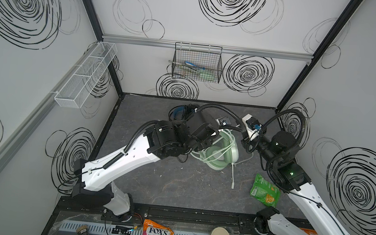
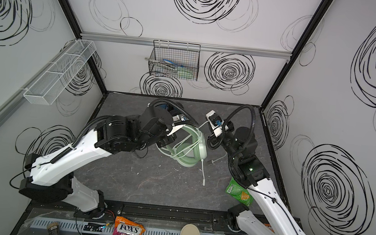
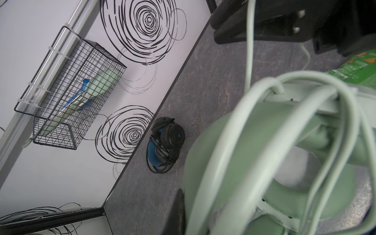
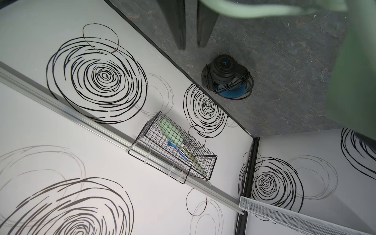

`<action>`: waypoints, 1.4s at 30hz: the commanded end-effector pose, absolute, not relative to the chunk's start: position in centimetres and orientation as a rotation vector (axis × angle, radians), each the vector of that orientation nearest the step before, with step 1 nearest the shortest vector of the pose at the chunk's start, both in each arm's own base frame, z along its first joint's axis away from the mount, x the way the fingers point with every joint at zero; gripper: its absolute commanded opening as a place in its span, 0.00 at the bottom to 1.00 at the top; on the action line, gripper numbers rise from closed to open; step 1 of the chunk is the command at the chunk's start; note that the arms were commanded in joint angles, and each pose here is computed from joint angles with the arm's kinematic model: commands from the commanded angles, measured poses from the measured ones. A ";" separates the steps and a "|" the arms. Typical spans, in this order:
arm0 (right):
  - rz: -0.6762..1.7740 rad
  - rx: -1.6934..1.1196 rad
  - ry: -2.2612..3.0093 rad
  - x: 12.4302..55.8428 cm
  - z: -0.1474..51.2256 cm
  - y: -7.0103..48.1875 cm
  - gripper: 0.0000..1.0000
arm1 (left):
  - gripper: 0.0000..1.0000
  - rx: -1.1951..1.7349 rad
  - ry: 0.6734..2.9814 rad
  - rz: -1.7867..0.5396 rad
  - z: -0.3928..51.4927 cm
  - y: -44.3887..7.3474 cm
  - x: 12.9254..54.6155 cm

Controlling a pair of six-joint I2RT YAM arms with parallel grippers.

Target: Wrap the headphones

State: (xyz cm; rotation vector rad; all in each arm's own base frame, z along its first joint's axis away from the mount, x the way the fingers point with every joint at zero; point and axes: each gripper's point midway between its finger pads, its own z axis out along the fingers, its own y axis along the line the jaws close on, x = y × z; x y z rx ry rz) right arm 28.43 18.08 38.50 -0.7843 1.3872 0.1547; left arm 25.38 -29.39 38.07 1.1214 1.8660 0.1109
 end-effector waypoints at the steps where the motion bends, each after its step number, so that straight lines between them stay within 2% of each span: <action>1: 0.135 -0.738 1.303 27.6 41.9 17.4 0.16 | 0.00 0.995 1.915 0.082 38.7 -28.4 27.0; 4: 0.148 -0.714 1.295 27.1 42.5 17.1 0.15 | 0.00 0.903 1.961 0.110 38.7 -27.1 28.5; 12: 0.237 -0.763 1.238 24.7 44.1 17.9 0.17 | 0.00 0.582 1.987 0.401 40.3 -23.4 32.0; 18: 0.292 -0.758 1.265 24.0 43.9 18.3 0.12 | 0.00 0.416 1.907 0.367 44.1 -23.5 32.6; 21: 0.356 -0.736 1.262 23.4 44.1 18.6 0.12 | 0.00 0.307 1.818 0.240 47.5 -23.8 32.1; 24: 0.405 -0.676 1.268 23.1 44.5 18.3 0.14 | 0.00 0.246 1.739 0.208 50.3 -24.1 31.3; 26: 0.454 -0.609 1.287 22.9 44.6 17.7 0.20 | 0.00 0.237 1.711 0.222 51.4 -24.1 31.0; 29: 0.527 -0.527 1.365 22.7 43.1 17.0 0.40 | 0.00 0.226 1.683 0.206 52.6 -24.0 30.8; 32: 0.592 -0.415 1.455 22.2 40.8 15.6 0.55 | 0.00 0.214 1.678 0.145 53.7 -23.9 30.7; 38: 0.853 -0.406 1.456 18.0 39.2 15.6 0.69 | 0.00 0.146 1.690 -0.094 55.4 -23.3 30.6; 42: 0.944 -0.343 1.528 16.7 37.7 15.2 0.74 | 0.00 0.114 1.708 -0.216 55.6 -22.2 31.0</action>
